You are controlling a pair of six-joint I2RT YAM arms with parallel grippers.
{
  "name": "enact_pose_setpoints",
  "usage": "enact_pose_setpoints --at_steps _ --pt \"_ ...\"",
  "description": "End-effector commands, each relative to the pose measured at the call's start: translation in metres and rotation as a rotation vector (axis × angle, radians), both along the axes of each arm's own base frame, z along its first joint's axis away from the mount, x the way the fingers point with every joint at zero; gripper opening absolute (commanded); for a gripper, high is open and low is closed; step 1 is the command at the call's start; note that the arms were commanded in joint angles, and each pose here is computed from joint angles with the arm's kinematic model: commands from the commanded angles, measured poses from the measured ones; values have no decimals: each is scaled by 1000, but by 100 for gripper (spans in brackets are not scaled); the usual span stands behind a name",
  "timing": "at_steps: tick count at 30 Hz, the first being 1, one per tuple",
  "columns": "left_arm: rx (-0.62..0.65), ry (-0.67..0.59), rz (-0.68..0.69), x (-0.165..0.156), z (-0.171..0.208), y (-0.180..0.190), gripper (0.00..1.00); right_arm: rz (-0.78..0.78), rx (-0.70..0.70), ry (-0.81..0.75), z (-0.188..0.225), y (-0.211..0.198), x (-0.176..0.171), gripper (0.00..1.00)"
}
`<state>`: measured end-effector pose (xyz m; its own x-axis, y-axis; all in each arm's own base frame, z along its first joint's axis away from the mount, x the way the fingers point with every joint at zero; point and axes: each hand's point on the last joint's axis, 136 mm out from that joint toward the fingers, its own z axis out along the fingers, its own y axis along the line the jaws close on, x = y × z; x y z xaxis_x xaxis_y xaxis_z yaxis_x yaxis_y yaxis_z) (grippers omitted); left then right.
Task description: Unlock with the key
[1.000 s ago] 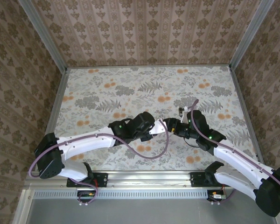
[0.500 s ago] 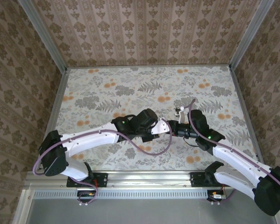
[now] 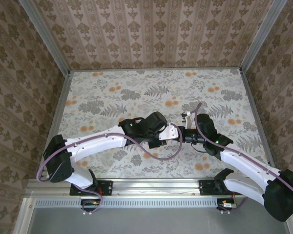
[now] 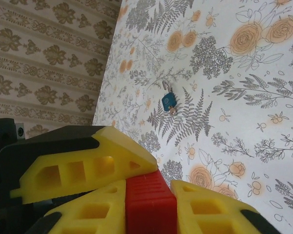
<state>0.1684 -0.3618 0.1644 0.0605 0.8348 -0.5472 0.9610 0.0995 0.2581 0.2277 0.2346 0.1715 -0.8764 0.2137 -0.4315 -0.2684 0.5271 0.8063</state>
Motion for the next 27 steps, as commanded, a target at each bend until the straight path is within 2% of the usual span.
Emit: enact_pose_setpoints --at_steps 1,3,6,10,15,21,27 --pt "-47 -8 -9 0 16 -9 37 -5 21 -38 9 1 3 22" --pt "-59 -19 3 2 19 -8 50 -24 21 -40 9 -1 4 21" --pt "-72 -22 16 4 22 -5 63 -54 21 -50 11 -5 7 19" --pt "-112 -9 18 2 28 -4 75 -60 37 -53 15 -4 9 19" --pt "-131 17 16 -1 23 -7 75 -51 84 -48 21 1 10 18" --pt "-150 49 10 -4 21 -10 71 -27 148 -84 35 4 6 18" --pt "-165 39 18 -1 28 -7 57 -8 187 -106 37 5 1 18"
